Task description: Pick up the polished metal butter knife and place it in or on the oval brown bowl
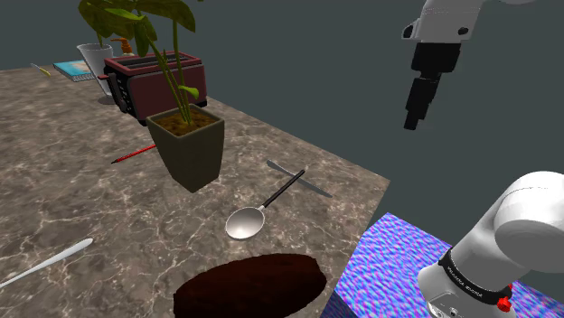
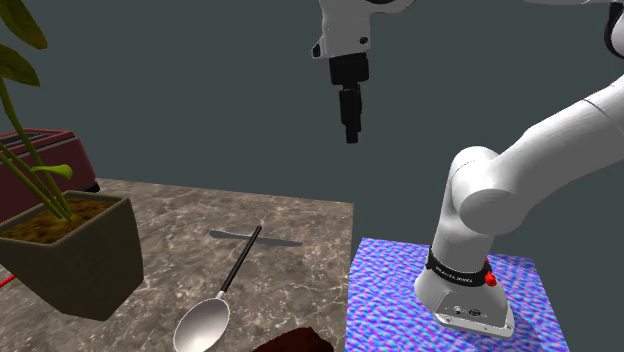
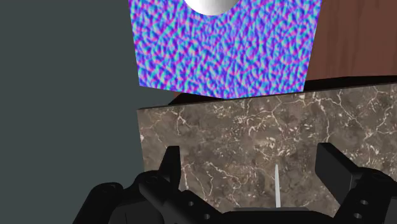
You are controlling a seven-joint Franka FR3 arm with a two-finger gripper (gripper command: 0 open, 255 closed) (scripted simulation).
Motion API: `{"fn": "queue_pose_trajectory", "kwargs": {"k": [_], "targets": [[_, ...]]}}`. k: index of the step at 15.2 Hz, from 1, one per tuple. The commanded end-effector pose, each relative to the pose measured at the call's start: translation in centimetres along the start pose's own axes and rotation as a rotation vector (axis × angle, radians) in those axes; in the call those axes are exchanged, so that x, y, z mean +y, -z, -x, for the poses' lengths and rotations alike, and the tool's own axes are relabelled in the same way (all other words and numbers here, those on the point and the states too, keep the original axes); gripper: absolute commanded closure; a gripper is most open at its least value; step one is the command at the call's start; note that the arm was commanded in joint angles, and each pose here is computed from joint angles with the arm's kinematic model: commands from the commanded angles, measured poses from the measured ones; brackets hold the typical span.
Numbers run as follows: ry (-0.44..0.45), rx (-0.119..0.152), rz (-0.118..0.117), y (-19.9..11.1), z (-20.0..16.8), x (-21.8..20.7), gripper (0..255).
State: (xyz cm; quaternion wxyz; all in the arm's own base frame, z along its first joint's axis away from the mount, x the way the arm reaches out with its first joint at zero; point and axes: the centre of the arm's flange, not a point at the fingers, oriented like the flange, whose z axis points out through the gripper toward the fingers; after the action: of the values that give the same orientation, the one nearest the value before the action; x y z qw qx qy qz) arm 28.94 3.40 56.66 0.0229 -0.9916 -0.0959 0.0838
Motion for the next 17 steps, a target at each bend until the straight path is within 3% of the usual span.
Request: {"fn": "queue_pose_trajectory", "kwargs": {"k": [1, 17], "targets": [[0.000, 0.000, 0.000, 0.0, 0.0, 0.0, 0], [0.044, 0.073, 0.035, -10.6, -16.0, -6.9, 0]]}}
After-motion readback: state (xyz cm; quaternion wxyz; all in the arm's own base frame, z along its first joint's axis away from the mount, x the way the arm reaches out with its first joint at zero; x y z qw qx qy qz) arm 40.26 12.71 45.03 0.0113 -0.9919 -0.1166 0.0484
